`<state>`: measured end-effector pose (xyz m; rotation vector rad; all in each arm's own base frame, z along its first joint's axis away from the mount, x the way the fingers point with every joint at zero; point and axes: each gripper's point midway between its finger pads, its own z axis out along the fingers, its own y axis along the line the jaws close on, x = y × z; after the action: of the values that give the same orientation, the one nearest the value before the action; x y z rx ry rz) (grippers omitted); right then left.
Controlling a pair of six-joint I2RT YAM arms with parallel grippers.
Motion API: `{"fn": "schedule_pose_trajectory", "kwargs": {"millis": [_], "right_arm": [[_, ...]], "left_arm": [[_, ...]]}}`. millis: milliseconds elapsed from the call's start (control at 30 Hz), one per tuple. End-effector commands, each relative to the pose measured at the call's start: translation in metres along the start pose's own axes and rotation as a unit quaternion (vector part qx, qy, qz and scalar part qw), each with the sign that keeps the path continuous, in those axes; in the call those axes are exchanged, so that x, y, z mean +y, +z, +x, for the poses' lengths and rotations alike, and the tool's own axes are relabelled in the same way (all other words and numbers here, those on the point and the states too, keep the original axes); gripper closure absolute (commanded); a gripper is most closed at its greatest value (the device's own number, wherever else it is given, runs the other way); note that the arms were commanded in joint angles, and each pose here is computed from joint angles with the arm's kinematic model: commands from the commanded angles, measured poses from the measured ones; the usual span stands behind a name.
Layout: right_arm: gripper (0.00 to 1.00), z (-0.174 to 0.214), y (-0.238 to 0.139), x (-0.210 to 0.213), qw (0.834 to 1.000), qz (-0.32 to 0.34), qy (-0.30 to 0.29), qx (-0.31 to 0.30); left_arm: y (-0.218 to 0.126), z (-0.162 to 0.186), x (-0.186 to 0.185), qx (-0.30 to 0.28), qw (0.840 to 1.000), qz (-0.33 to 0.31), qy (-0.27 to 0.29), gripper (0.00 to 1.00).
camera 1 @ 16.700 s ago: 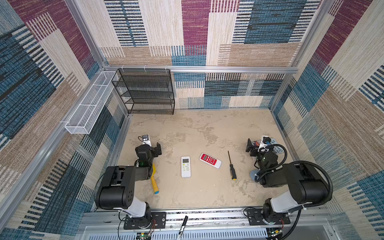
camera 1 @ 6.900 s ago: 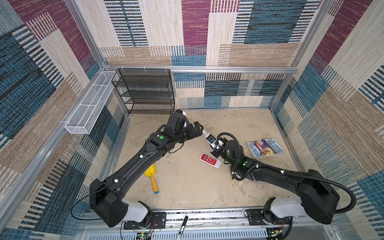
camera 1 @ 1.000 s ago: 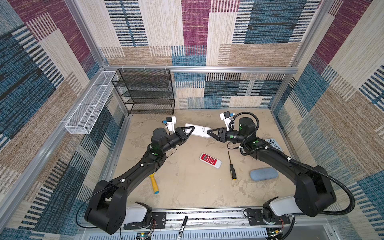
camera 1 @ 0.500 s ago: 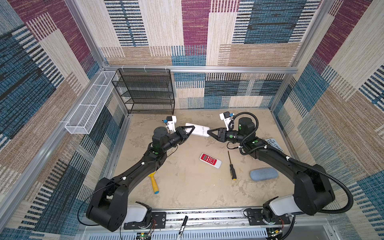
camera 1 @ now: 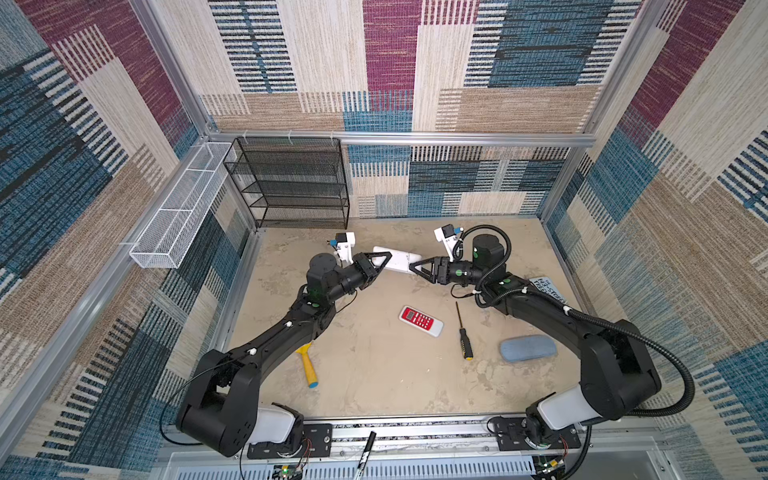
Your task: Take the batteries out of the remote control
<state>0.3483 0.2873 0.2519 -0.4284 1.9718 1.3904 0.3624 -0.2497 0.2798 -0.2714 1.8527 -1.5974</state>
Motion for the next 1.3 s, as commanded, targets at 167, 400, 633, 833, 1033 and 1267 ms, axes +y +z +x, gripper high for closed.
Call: {"fn": "schedule_pose_trajectory", "kwargs": {"millis": [167,400,633,833,1033,1267], "right_arm": [[0.49,-0.006,0.004,0.004,1.000,-0.013,-0.001,-0.003],[0.53,-0.002,-0.001,-0.011,0.999,0.033,0.003,-0.008],[0.56,-0.005,-0.001,-0.010,0.999,0.035,0.000,-0.012],[0.57,-0.010,-0.002,-0.005,0.999,0.030,-0.005,-0.015],[0.67,-0.010,0.000,-0.004,1.000,0.022,0.000,-0.012],[0.77,-0.009,0.001,-0.003,1.000,0.017,-0.003,-0.008]], "left_arm": [[-0.001,-0.002,-0.022,0.001,0.999,0.038,0.021,1.00],[-0.007,-0.009,-0.027,-0.009,0.999,0.040,0.023,1.00],[-0.010,-0.010,-0.029,-0.013,0.999,0.039,0.024,1.00],[-0.009,-0.010,-0.021,-0.016,0.999,0.026,0.022,1.00],[-0.006,-0.010,-0.018,-0.014,0.999,0.029,0.016,1.00],[-0.005,-0.011,-0.014,-0.016,1.000,0.024,0.013,1.00]]}}
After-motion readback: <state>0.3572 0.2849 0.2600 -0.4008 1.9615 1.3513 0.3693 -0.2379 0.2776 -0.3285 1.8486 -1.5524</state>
